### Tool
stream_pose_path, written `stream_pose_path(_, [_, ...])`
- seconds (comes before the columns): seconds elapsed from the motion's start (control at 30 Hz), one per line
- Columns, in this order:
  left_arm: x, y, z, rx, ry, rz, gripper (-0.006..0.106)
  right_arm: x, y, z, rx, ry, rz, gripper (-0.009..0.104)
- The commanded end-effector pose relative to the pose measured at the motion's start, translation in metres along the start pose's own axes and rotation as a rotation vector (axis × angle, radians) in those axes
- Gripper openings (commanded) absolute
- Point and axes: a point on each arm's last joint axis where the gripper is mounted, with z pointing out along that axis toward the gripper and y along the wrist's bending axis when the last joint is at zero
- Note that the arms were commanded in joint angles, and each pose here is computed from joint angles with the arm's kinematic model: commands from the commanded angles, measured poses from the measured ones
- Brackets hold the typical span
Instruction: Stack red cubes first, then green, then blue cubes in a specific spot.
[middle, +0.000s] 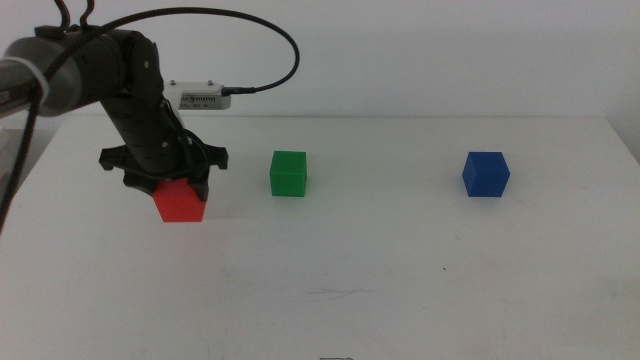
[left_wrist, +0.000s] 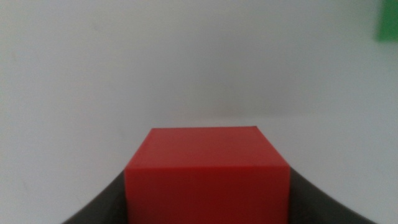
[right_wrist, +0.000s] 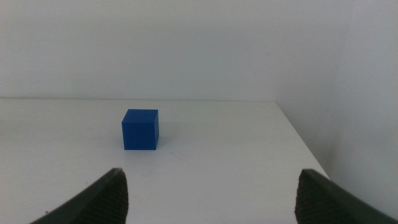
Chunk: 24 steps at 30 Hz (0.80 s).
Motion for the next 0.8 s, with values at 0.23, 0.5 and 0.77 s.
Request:
stream_pose_path(0.23, [0.026,-0.079,-0.056,0.017,-0.157,-0.079,0.014,-0.014,0.0,-0.003,-0.001,-0.11,-0.022,0.091])
stream_pose_path(0.5, [0.037,-0.16,-0.044,0.072,-0.115,-0.019,0.014,-0.014,0.0,-0.003,-0.001,-0.11,-0.022,0.091])
stream_pose_path(0.77, [0.049,-0.197,-0.026,0.096,-0.086,-0.021,0.014,-0.014,0.0,-0.003,0.0,-0.106,-0.025,0.091])
